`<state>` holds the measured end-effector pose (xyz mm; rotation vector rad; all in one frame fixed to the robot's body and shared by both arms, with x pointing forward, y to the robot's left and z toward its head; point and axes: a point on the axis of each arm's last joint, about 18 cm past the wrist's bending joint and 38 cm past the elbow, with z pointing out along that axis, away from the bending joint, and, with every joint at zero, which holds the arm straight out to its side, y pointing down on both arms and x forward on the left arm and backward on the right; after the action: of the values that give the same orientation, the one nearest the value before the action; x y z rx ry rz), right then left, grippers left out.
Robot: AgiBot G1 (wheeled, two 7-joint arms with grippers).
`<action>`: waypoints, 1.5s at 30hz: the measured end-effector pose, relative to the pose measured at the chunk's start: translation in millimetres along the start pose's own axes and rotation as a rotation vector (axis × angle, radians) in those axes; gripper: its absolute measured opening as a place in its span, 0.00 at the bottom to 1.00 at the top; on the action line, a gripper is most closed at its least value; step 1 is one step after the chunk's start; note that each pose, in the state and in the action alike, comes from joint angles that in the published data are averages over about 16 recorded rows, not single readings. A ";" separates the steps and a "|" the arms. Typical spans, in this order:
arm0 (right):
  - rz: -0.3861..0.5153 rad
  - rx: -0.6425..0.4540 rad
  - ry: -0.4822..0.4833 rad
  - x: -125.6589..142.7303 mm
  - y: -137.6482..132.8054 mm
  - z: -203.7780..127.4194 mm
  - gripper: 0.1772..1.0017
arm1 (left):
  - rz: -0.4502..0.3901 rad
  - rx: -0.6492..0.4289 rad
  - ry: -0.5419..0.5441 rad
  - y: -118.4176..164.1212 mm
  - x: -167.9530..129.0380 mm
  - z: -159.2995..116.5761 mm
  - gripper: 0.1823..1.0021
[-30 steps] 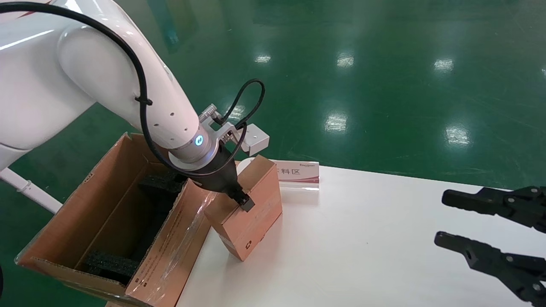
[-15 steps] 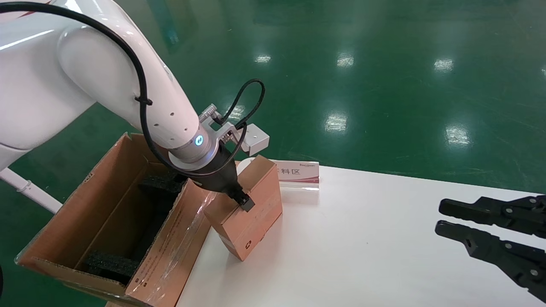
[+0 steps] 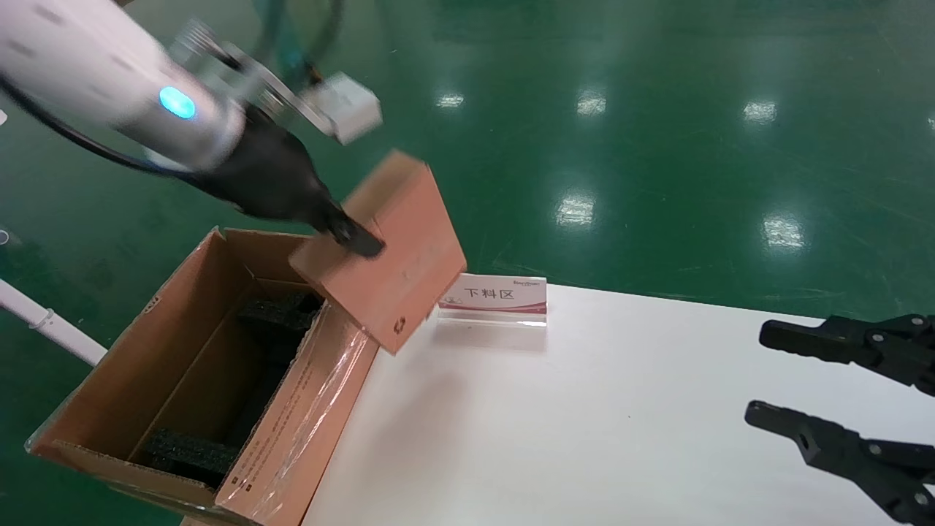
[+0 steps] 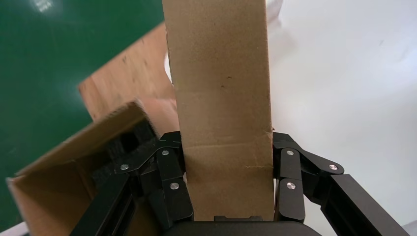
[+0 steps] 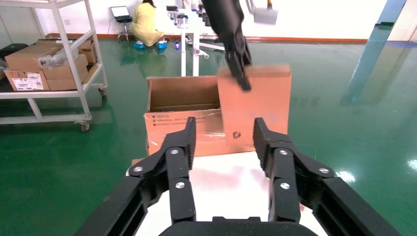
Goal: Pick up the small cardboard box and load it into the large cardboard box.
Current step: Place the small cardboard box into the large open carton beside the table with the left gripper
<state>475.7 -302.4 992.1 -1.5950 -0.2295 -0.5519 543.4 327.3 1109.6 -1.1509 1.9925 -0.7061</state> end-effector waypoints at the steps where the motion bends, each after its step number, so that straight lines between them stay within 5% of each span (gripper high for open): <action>1: 0.000 0.000 0.000 0.0 0.0 0.0 0.34 | -0.010 0.019 -0.005 -0.8 -4.6 -8.3 0.30; 11: 0.000 0.000 0.000 0.0 0.0 0.0 0.60 | -0.117 0.111 -0.081 3.8 -44.8 -65.6 0.30; 24: 0.000 0.000 0.000 0.0 0.0 0.0 0.88 | -0.176 0.014 -0.201 37.1 -90.3 -104.3 0.30; 34: 0.000 0.000 0.000 0.0 0.0 0.0 0.98 | -0.162 -0.199 -0.215 73.6 -100.1 -93.0 0.29; 45: 0.000 0.000 0.000 0.0 0.0 0.0 1.00 | -0.278 -0.331 -0.167 106.8 -101.5 -63.1 0.29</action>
<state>475.7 -302.4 992.1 -1.5950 -0.2295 -0.5518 475.2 471.9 1099.1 -1.6496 1.8704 -0.4037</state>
